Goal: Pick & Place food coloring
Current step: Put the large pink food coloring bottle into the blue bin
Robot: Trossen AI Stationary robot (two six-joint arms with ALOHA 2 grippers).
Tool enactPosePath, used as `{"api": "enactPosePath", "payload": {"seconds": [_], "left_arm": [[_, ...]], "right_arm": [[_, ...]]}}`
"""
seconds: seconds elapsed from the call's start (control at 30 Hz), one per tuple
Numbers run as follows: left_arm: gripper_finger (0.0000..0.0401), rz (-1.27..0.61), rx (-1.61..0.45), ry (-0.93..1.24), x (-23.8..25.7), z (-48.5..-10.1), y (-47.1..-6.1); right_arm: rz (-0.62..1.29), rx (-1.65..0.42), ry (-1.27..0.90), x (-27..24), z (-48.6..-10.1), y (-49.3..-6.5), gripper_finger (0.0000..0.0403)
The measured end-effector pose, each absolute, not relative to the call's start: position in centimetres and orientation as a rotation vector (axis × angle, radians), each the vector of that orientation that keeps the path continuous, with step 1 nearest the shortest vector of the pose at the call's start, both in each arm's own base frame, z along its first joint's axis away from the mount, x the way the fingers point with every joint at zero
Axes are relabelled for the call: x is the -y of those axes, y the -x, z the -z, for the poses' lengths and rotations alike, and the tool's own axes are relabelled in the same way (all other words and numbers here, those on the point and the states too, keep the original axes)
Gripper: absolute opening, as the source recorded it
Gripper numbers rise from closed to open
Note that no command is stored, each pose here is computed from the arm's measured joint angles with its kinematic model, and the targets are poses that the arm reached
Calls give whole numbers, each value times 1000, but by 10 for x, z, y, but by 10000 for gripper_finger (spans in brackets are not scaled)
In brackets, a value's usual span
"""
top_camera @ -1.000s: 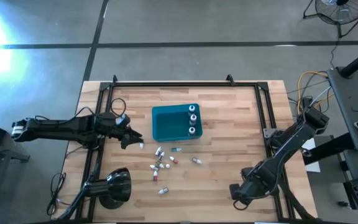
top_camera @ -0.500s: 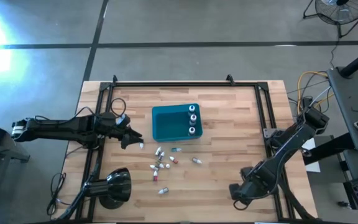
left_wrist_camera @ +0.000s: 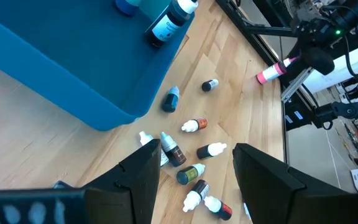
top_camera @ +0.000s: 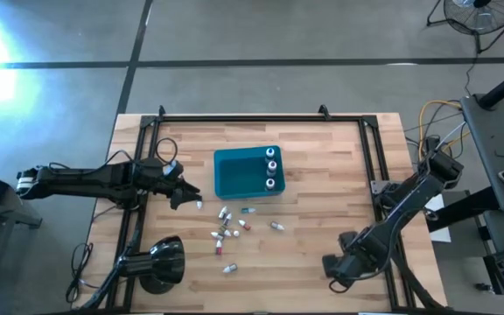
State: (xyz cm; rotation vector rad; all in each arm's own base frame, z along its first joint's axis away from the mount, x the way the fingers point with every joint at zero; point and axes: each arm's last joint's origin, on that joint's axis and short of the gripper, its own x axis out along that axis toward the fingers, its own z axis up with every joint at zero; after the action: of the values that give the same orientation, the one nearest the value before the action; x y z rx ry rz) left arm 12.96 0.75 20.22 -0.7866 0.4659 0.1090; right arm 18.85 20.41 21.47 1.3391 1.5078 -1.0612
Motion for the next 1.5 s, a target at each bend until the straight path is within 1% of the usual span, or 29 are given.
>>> {"api": "enactPosePath", "payload": {"seconds": [0.1,0.33,0.53,0.77,0.9,1.1,1.3,1.5], "left_arm": [[178,-109,-466,787,-8,-202,-130],[178,-109,-466,786,-8,-202,-130],[178,-109,-466,786,-8,-202,-130],[178,-110,-466,786,-8,-202,-130],[178,-110,-466,786,-8,-202,-130],[178,-122,-463,837,-8,-202,-130],[178,-132,-461,881,-8,-202,-130],[178,-147,-461,938,-8,-202,-130]], "right_arm": [[1074,-1505,-1330,-203,-214,-188,158],[1063,-1507,-1332,-204,-215,-188,140],[1049,-1508,-1346,-204,-215,-190,106],[1044,-1479,-1335,-192,-230,-204,105],[1002,-1372,-1291,-165,-251,-229,105],[861,-1261,-1110,-95,-284,-283,105],[758,-1263,-898,-26,-305,-333,105],[619,-1230,-785,8,-330,-375,105]]}}
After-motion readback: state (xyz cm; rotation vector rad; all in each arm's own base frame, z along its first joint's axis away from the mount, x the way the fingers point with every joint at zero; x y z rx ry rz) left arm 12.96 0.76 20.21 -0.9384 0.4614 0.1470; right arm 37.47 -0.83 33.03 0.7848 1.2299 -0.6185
